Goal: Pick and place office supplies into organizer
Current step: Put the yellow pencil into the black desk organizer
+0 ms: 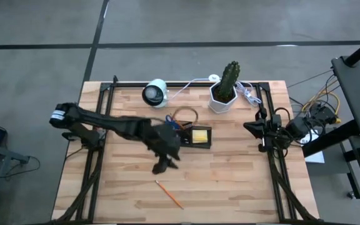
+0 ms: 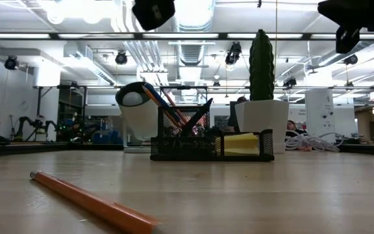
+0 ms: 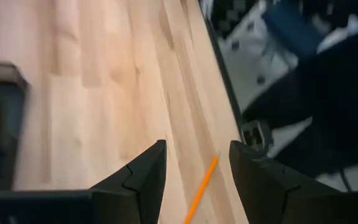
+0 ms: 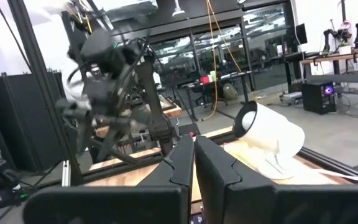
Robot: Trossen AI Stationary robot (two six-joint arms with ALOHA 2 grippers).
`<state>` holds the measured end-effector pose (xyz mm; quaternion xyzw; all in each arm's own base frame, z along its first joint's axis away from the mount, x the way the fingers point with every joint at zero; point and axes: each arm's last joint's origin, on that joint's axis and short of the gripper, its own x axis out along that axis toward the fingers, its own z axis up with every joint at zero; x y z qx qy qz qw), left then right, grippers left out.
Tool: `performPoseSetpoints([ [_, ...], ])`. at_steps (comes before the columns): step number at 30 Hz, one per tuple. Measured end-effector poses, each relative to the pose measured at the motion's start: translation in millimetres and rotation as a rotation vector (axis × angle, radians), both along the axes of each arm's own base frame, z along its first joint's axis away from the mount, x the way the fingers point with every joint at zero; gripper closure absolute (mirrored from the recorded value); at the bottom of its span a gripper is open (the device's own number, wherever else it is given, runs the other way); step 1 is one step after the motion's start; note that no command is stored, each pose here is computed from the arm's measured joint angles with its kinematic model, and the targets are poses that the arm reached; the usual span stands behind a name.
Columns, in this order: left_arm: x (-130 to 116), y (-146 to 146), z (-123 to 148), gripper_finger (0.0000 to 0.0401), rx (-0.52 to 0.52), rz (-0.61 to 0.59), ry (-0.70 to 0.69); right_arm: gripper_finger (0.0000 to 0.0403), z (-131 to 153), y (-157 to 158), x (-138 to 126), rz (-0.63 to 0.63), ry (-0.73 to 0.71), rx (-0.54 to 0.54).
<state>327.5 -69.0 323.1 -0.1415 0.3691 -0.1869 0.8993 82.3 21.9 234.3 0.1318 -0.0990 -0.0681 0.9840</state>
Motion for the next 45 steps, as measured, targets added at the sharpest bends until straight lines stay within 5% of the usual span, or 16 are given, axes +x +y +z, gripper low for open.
performPoseSetpoints([
  [10,2,-57,-60,0.0241,0.161,-0.234,0.247,0.0394,-1,0,0,0.000,0.005,-0.005],
  [15,2,-83,-84,0.0241,0.262,-0.352,0.261,0.0394,-4,0,1,0.000,0.038,-0.019],
  [29,2,-102,-114,0.0241,0.396,-0.370,0.416,0.0394,-5,0,1,0.004,0.043,0.002],
  [34,13,-108,-119,0.0241,0.525,-0.410,0.459,0.0394,-5,0,1,0.004,0.046,-0.001],
  [45,30,-118,-140,0.0241,0.543,-0.451,0.493,0.0394,-8,1,1,0.006,0.068,-0.008],
])
